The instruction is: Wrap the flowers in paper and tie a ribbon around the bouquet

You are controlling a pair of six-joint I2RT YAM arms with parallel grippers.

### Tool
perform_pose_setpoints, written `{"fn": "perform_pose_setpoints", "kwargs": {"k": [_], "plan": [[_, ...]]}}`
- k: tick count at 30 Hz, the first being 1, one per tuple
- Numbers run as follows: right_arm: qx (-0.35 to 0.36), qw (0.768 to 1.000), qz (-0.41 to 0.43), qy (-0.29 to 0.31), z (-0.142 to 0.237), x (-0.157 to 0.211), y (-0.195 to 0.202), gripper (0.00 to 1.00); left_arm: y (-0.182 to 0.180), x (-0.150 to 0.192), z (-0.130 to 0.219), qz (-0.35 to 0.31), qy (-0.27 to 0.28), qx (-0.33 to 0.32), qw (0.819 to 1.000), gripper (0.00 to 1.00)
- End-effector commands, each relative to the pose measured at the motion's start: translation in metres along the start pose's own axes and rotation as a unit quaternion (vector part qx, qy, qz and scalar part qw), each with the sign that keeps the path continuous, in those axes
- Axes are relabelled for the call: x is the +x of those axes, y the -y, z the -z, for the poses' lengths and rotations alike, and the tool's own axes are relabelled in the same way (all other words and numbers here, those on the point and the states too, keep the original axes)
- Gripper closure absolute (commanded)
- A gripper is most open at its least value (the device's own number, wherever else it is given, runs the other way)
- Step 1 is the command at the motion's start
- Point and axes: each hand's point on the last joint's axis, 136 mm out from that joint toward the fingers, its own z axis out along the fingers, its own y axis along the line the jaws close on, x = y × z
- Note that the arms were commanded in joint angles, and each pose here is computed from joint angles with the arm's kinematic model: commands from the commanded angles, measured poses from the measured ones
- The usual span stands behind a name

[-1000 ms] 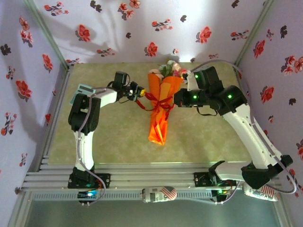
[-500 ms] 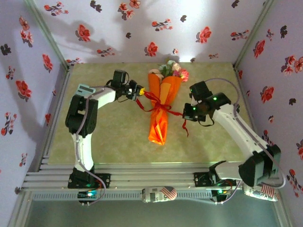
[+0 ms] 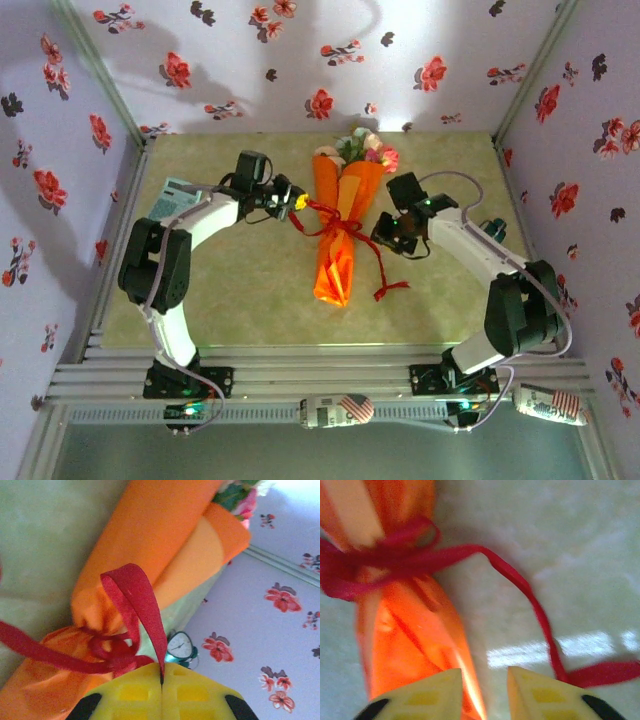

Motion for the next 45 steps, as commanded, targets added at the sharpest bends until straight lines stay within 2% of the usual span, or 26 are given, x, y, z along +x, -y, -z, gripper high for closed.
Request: {"fn": "perform_pose_setpoints", "kwargs": {"k": [1,5,8,16,24,28,35,40,45], "plan": [[-0.092,0.991,-0.089,0.034,-0.016,-0.019,-0.041,0.8,-0.003,0.009,0.014,-0.014,0.007,-0.01,1.0,1.0],[-0.127,0.981,-0.14,0.038,-0.045,-0.036,-0.057,0.91,-0.007,0.011,0.02,-0.019,0.01,-0.022,1.0,1.0],[-0.136,0.978,-0.158,0.023,-0.064,-0.042,-0.065,0.95,-0.008,0.011,0.022,-0.021,0.013,-0.026,0.999,1.0],[-0.132,0.971,-0.196,0.023,-0.086,-0.05,-0.056,0.86,-0.003,0.009,0.025,-0.027,0.017,-0.026,0.999,1.0],[-0.134,0.963,-0.232,0.012,-0.096,-0.042,-0.045,0.84,-0.003,0.009,0.025,-0.026,0.016,-0.027,0.999,1.0],[-0.132,0.963,-0.236,0.013,-0.097,-0.039,-0.039,0.84,-0.003,0.009,0.025,-0.028,0.016,-0.027,0.999,1.0],[-0.123,0.965,-0.23,0.019,-0.096,-0.035,-0.031,0.78,-0.003,0.01,0.026,-0.028,0.016,-0.028,0.999,1.0],[-0.123,0.966,-0.228,0.022,-0.102,-0.04,-0.031,0.74,-0.002,0.01,0.026,-0.028,0.016,-0.028,0.999,1.0],[-0.125,0.969,-0.209,0.031,-0.099,-0.048,-0.036,0.73,-0.002,0.011,0.027,-0.029,0.015,-0.029,0.999,1.0]]}}
